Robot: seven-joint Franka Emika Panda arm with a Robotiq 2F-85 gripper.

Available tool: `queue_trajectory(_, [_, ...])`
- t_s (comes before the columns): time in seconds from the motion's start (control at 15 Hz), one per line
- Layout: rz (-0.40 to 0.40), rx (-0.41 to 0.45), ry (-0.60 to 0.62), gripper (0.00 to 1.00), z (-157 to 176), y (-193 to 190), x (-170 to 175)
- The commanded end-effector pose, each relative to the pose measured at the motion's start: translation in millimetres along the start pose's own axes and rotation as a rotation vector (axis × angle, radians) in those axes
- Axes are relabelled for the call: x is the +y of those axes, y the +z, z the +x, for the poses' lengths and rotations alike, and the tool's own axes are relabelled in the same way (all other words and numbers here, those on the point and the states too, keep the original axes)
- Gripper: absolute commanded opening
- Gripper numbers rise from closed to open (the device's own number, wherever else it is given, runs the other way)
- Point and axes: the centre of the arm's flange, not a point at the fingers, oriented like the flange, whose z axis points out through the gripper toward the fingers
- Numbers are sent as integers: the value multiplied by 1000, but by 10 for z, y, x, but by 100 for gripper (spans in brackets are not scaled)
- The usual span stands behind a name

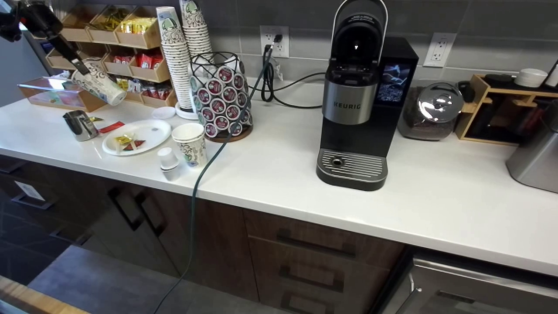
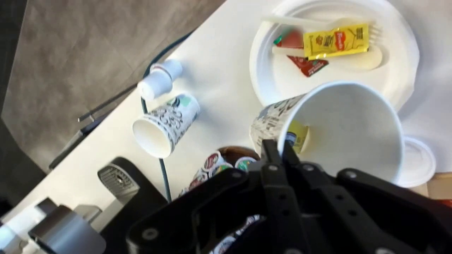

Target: Empty the cup onto the plate

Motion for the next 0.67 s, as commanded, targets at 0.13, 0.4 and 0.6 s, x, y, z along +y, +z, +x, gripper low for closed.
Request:
queue_trajectory(0.13, [9,-134,112,1,25,435,278])
queue_trajectory(0.4, [14,-138,120,4,53,469,315])
queue_trajectory(0.6, [66,-234,164,1,201,689,437])
